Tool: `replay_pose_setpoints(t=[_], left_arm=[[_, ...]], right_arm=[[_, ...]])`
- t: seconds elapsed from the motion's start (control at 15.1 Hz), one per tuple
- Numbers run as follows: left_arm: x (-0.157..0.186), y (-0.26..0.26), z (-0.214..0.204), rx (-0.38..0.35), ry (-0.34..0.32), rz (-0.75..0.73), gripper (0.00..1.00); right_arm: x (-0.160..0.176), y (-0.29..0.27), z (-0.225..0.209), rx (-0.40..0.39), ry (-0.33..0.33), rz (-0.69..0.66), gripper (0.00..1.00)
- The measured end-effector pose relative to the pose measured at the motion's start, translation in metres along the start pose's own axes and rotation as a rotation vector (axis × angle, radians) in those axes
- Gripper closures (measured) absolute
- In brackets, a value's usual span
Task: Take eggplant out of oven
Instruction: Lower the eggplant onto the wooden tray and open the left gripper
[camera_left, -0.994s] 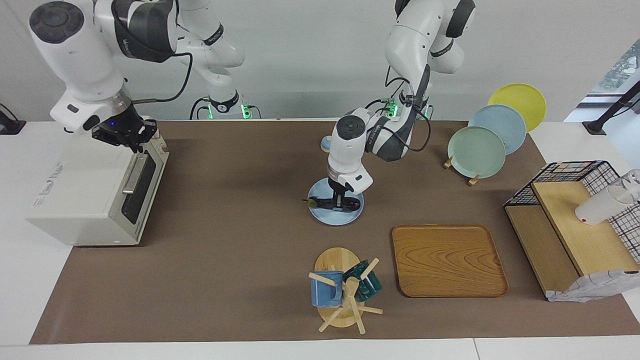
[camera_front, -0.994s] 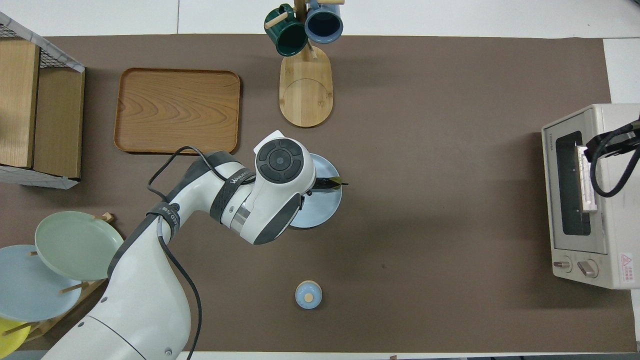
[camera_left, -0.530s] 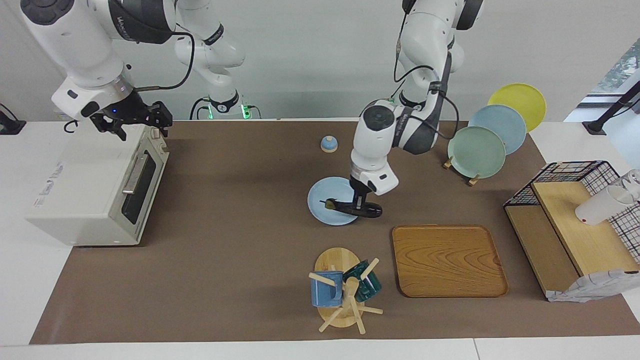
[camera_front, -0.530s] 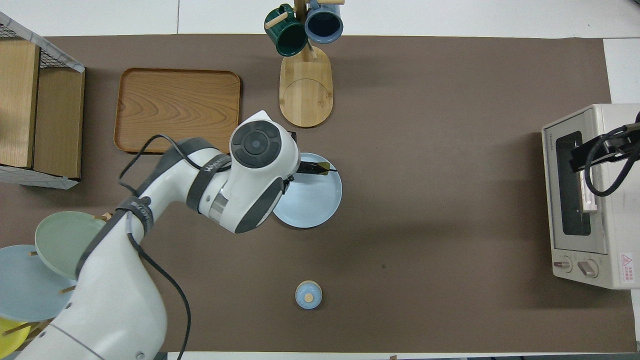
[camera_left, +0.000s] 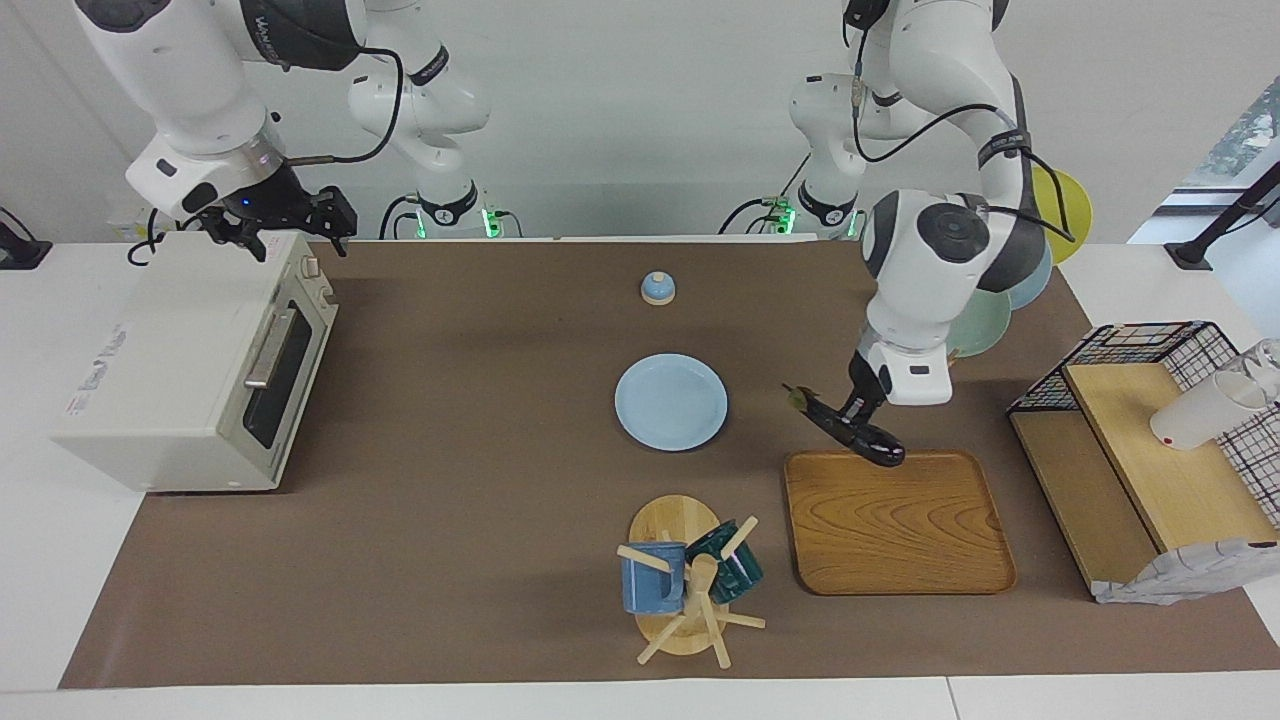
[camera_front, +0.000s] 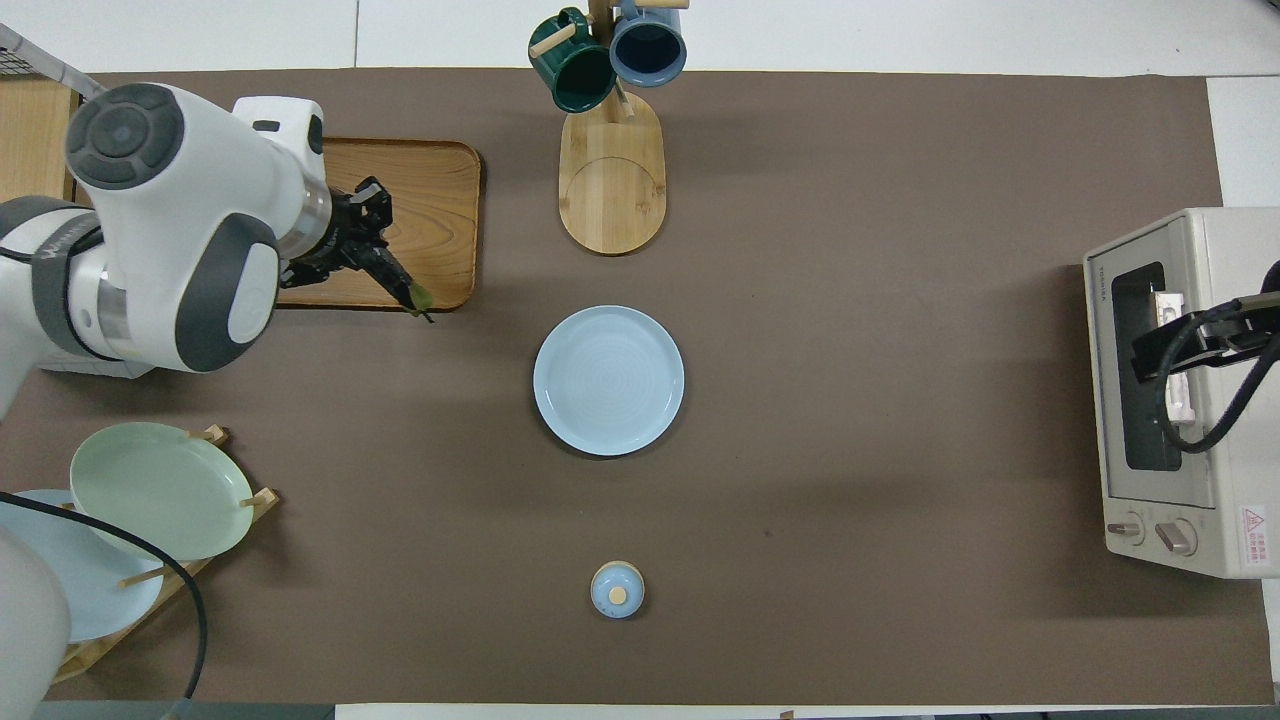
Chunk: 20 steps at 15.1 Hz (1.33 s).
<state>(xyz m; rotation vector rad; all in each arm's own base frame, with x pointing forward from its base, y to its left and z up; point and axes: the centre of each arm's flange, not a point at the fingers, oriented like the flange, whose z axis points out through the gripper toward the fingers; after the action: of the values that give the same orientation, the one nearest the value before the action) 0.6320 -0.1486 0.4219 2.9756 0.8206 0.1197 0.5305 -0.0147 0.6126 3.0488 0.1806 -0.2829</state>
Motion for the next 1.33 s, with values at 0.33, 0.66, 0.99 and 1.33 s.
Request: replay_pose_setpoints(t=[0.33, 0.66, 0.99, 1.33], left_arm=[[0.035, -0.021, 0.046, 0.020, -0.047, 0.344, 0.64], [0.052, -0.008, 0.092, 0.056, -0.040, 0.483, 0.64], [0.053, -0.003, 0.099, 0.042, -0.016, 0.504, 0.64], [0.058, 0.003, 0.106, 0.033, -0.004, 0.507, 0.64]], right_arm=[[0.001, -0.004, 0.004, -0.001, -0.006, -0.008, 0.00], [0.001, -0.001, 0.005, 0.001, -0.008, -0.003, 0.00], [0.001, -0.001, 0.005, 0.001, -0.008, -0.003, 0.00], [0.001, -0.001, 0.005, 0.001, -0.008, -0.003, 0.00]])
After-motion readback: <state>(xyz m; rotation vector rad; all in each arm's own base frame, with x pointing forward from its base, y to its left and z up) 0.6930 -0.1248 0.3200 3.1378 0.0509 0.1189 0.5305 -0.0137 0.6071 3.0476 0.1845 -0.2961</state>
